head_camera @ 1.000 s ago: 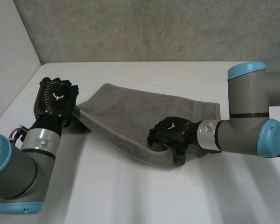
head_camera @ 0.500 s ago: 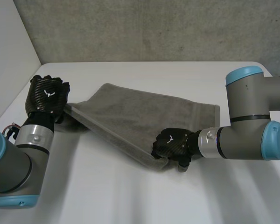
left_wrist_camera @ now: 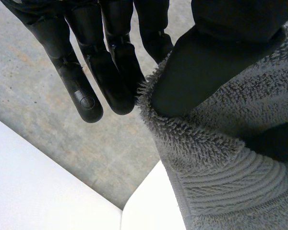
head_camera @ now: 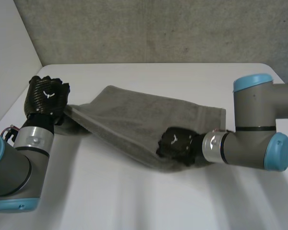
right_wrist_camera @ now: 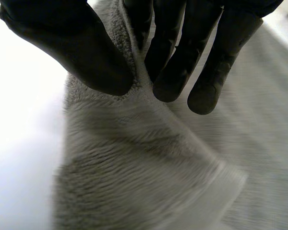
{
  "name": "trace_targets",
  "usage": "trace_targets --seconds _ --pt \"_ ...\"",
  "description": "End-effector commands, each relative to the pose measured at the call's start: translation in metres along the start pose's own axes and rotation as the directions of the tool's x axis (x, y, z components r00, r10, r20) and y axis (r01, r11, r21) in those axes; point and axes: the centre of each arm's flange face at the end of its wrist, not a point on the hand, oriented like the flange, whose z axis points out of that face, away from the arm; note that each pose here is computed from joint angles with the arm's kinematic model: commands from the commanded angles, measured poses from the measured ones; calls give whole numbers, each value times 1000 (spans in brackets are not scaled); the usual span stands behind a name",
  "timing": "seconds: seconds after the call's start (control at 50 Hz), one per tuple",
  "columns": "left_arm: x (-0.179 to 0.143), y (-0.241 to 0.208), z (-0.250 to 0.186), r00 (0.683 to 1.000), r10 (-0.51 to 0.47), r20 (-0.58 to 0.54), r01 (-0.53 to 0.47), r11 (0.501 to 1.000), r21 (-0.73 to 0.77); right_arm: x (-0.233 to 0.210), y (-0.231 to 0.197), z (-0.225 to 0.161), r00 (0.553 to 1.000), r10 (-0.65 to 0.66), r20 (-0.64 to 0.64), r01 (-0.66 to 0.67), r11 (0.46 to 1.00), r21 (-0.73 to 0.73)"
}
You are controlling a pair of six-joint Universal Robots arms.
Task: Fold the towel.
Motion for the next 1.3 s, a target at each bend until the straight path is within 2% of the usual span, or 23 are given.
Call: trace_targets --seconds 0.02,0.06,0.08,0.12,0.14,0.16,0.18,0.2,0.22,0.24,0.28,0.34,0.4,0.44,0.46,0.5,0.62,0.76,0.96,1.1,1.16,1.2,1.3 --pt "-10 -17 16 999 -5 45 2 998 66 65 -30 -28 952 42 -304 -14 995 95" --pt "-14 -25 25 998 -8 64 2 995 100 118 -43 -56 830 110 -547 -10 983 182" --pt "-22 -40 39 995 -16 97 0 988 156 118 -43 -56 829 110 -548 -10 983 183" --pt "-28 -52 54 992 -26 127 0 980 201 166 -63 -89 643 188 -742 73 950 304" --pt "-31 -62 70 988 -42 147 5 970 244 166 -63 -89 642 189 -743 73 950 305" --pt "-31 -62 70 988 -43 147 5 970 245 183 -72 -104 544 241 -804 121 925 359" --pt "-33 -80 84 983 -72 167 17 951 308 183 -72 -104 543 241 -804 122 925 360" --pt "-33 -80 84 983 -72 167 17 951 309 197 -82 -120 451 291 -843 179 896 406" --pt "-35 -102 96 977 -115 182 37 923 383 202 -94 -131 392 334 -857 239 863 445" --pt "-45 -124 103 964 -168 207 58 890 453 203 -94 -131 391 334 -857 240 862 446" --pt "-54 -143 107 947 -228 227 84 855 512 205 -111 -149 332 358 -873 331 822 464" --pt "-69 -158 110 913 -324 248 126 802 584 196 -112 -149 369 344 -863 328 821 467" --pt "-63 -152 109 910 -350 223 164 796 583 190 -107 -141 414 330 -848 299 831 470" --pt "-56 -142 106 916 -344 206 181 813 554 170 -89 -120 536 308 -786 195 861 470" --pt "-44 -125 102 927 -326 185 194 840 506 170 -89 -120 537 308 -786 194 861 470" --pt "-32 -106 96 939 -302 163 202 870 451 145 -69 -99 648 305 -698 70 889 453" --pt "10 -32 58 976 -214 23 203 949 242 110 -32 -72 723 314 -615 -96 928 361" --pt "24 25 27 987 -131 -91 138 987 80 53 10 -57 812 278 -513 -236 961 147" --pt "22 23 10 991 -50 -126 60 995 82 22 24 -52 838 298 -457 -292 952 87" --pt "-7 -21 5 998 -36 -60 47 981 187 26 20 -60 828 293 -477 -287 954 88" --pt "-29 -54 -1 999 -37 -17 40 967 252 39 -10 -89 809 254 -530 -219 967 128" --pt "-42 -72 -6 999 -39 5 36 957 289 63 -43 -133 757 215 -616 -139 976 169" --pt "-75 -121 -16 997 -55 59 29 927 374 89 -86 -186 684 213 -697 -76 972 222"
